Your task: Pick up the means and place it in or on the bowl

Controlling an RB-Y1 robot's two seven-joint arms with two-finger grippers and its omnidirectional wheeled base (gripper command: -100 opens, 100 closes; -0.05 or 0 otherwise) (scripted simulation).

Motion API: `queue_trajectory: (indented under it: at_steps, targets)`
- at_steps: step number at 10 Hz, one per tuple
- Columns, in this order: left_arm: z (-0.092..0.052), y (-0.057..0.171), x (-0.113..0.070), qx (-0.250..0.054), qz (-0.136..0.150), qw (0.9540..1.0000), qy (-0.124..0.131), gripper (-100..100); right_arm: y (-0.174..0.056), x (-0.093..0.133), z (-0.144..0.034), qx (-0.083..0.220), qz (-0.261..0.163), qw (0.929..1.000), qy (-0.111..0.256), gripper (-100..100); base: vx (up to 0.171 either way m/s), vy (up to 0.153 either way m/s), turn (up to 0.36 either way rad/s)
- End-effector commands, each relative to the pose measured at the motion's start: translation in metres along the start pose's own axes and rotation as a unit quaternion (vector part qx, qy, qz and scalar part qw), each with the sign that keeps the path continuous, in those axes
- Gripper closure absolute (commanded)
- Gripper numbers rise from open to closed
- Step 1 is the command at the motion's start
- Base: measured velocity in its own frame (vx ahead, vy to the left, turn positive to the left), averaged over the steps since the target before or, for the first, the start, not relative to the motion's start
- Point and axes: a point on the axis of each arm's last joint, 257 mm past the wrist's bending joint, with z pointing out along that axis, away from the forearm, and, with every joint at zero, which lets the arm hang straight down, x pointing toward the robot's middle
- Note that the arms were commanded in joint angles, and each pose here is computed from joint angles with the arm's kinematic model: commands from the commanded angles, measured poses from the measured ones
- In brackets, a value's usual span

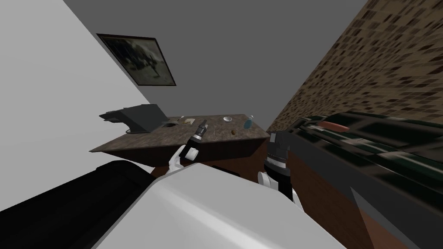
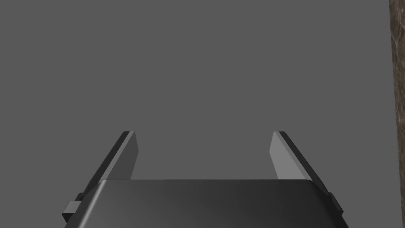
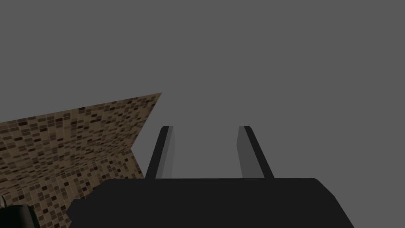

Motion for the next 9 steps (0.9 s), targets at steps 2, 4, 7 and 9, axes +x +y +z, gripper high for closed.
queue_trajectory:
  at_steps: [2,4,7,9]
  targets:
    - [0.001,0.045,0.012,-0.060,0.038,0.9968,0.038,-100,0.000,0.000,0.000,0.000,0.000,1.0000,0.000,0,-0.062,-0.046,-0.218]
    - [0.000,0.064,0.014,-0.086,0.058,0.9931,0.056,-100,0.000,0.000,0.000,0.000,0.000,1.0000,0.000,0,-0.041,-0.038,-0.064]
    - [-0.004,0.098,0.014,-0.132,0.093,0.9833,0.084,-100,0.000,0.000,0.000,0.000,0.000,1.0000,0.000,0,-0.036,-0.038,-0.128]
    - [-0.007,0.115,0.012,-0.156,0.111,0.9768,0.097,-100,0.000,0.000,0.000,0.000,0.000,1.0000,0.000,0,-0.027,-0.042,-0.123]
